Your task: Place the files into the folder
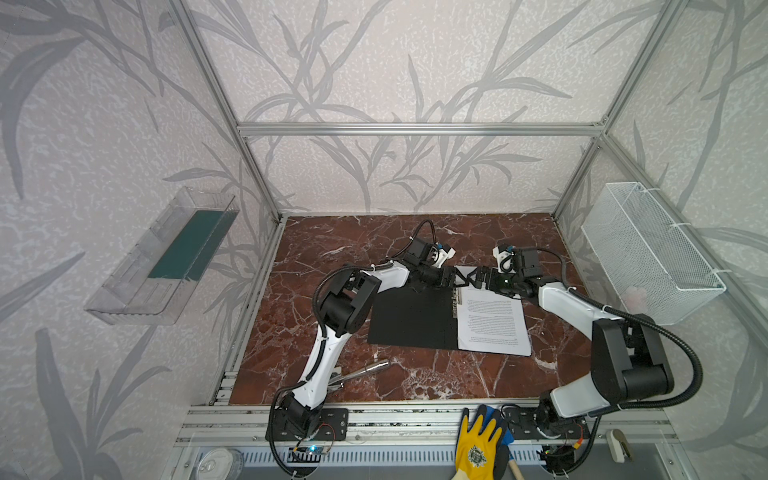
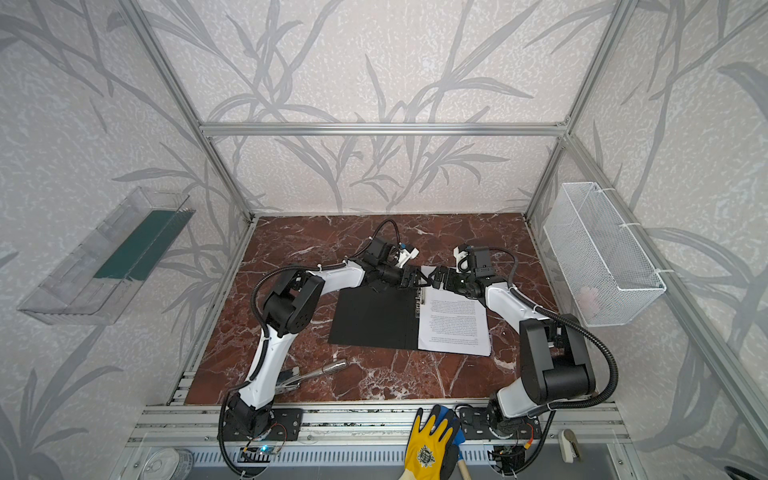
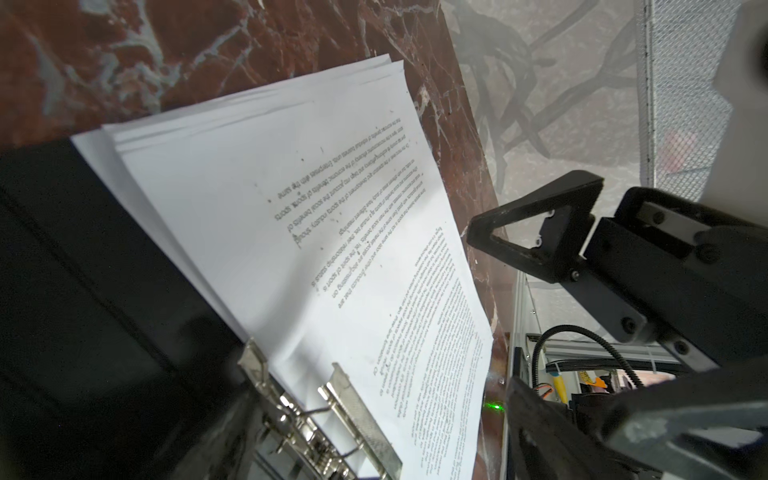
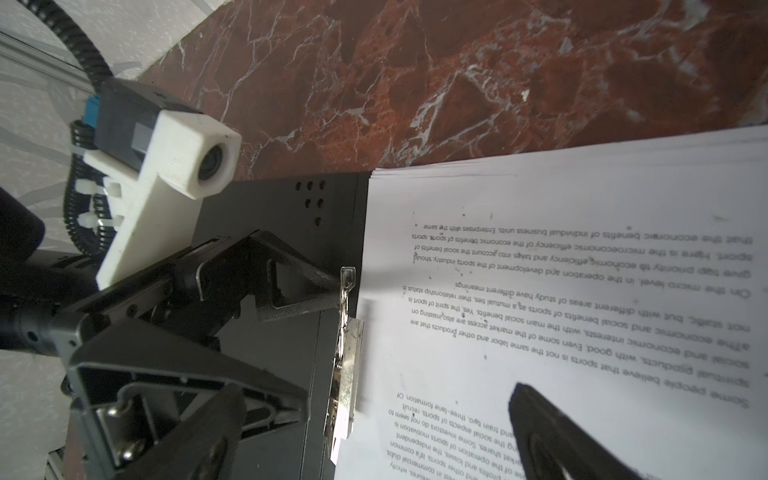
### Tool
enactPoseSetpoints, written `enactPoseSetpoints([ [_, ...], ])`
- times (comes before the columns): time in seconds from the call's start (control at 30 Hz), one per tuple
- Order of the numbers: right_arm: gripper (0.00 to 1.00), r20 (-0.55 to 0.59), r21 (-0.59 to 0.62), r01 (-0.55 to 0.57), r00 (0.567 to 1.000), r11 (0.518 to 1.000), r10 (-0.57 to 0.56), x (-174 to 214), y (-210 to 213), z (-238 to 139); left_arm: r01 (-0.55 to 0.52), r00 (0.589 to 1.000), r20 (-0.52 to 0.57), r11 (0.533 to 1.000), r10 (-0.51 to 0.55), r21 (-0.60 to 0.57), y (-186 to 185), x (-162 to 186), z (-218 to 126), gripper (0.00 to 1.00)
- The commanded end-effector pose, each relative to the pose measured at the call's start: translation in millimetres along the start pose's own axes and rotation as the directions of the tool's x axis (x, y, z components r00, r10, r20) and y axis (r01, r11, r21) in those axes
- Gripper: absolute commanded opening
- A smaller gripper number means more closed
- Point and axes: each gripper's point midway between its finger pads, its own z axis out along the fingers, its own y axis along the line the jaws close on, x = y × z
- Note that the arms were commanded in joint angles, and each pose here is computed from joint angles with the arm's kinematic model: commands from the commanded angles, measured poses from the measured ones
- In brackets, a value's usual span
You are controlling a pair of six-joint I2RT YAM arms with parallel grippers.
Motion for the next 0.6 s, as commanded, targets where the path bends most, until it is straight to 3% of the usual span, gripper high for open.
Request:
enactPoseSetpoints([
  [0.0, 0.99, 0.007, -0.017, -0.013, 1.000, 1.000, 0.013, 0, 0, 0, -0.023, 1.000, 0.015, 0.996, 0.022, 0.081, -17, -10, 0, 0.90],
  [0.4, 0.99, 0.005, -0.030, -0.030, 1.000, 0.999, 0.030, 1, 1, 1, -0.042, 0.998, 0.059, 0.987, 0.033, 0.157, -45, -14, -14, 0.88],
  [0.57, 0.99, 0.038, -0.029, -0.088, 0.995, 0.996, 0.089, -3, -4, -2, -0.053, 0.997, 0.066, 0.984, 0.042, 0.169, -57, -9, -19, 0.88],
])
